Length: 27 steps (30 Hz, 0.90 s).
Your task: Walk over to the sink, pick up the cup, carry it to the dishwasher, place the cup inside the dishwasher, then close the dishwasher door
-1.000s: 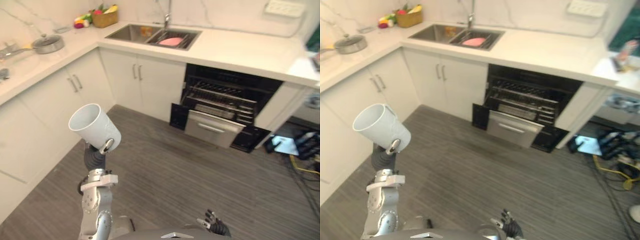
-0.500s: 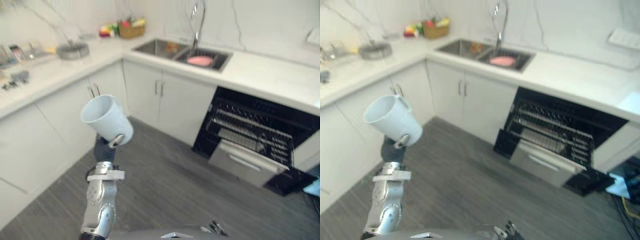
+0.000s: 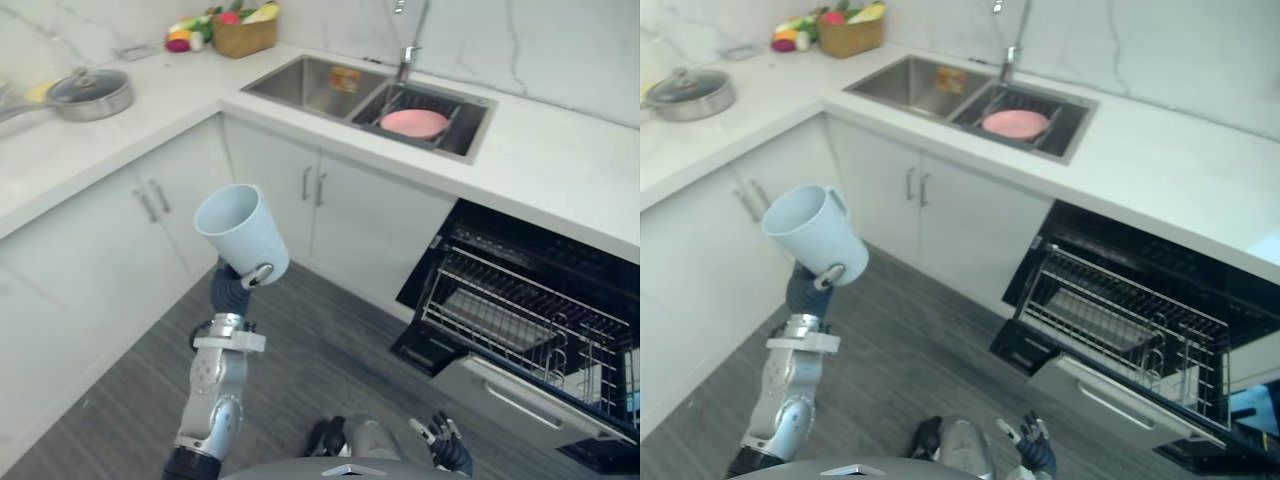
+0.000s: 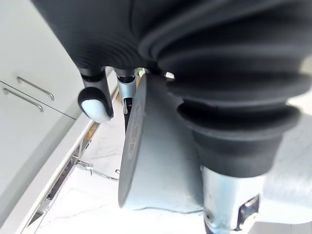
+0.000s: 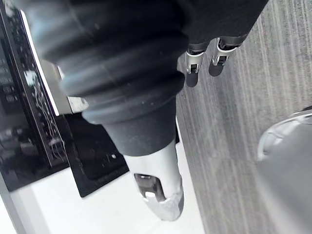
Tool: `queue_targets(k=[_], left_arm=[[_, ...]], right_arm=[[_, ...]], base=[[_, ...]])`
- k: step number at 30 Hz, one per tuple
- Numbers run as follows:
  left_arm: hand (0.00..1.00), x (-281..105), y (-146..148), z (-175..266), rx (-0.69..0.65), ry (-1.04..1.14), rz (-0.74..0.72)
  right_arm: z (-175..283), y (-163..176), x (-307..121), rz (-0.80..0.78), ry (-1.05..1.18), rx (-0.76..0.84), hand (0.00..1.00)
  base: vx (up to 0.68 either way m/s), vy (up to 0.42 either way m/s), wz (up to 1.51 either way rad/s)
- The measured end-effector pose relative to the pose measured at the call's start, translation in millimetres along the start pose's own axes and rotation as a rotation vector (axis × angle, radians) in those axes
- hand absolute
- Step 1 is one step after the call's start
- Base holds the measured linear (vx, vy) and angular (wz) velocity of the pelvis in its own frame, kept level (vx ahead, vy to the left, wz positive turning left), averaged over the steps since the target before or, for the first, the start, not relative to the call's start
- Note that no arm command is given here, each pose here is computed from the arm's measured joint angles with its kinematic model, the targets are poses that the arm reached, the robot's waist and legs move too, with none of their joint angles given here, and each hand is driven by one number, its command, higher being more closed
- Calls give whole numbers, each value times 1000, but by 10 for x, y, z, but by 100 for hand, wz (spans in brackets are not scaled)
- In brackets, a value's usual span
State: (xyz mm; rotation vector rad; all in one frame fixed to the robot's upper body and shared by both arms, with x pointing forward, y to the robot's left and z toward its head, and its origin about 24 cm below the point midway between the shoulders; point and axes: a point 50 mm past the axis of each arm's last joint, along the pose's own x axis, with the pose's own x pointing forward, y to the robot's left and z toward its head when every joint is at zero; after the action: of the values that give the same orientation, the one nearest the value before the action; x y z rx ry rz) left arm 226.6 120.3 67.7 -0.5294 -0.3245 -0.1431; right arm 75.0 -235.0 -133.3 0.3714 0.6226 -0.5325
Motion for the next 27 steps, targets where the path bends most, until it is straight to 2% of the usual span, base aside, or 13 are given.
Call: queue_targets(k=[6,11,15,18,23,27], left_arm=[[100,-5,-281,117,-66,-69,-106],[100,-63,-358,192,-54,-109,-125],[100,-145,-373,136,-60,-80,-101],[100,-225,-410,81,-70,-45,-88],[100,-242,-410,77,-37,-30,-117],[100,-132,-545,103,-36,-61,-189]], right_arm=[[321,-207,-32,-259,-142,149,0],[794,-120,-24,-306,-340,214,0],[1366,131,24,-231,-538,234,0],[1600,203,-67,-211,-637,265,0],[1700,329,-195,-186,-701,364,0],[1937,415,-282,-98,-821,398,0]], base=[[188,-61,-64],[176,41,-147],[316,269,-192],[402,402,-164],[307,348,-67],[150,197,-58]])
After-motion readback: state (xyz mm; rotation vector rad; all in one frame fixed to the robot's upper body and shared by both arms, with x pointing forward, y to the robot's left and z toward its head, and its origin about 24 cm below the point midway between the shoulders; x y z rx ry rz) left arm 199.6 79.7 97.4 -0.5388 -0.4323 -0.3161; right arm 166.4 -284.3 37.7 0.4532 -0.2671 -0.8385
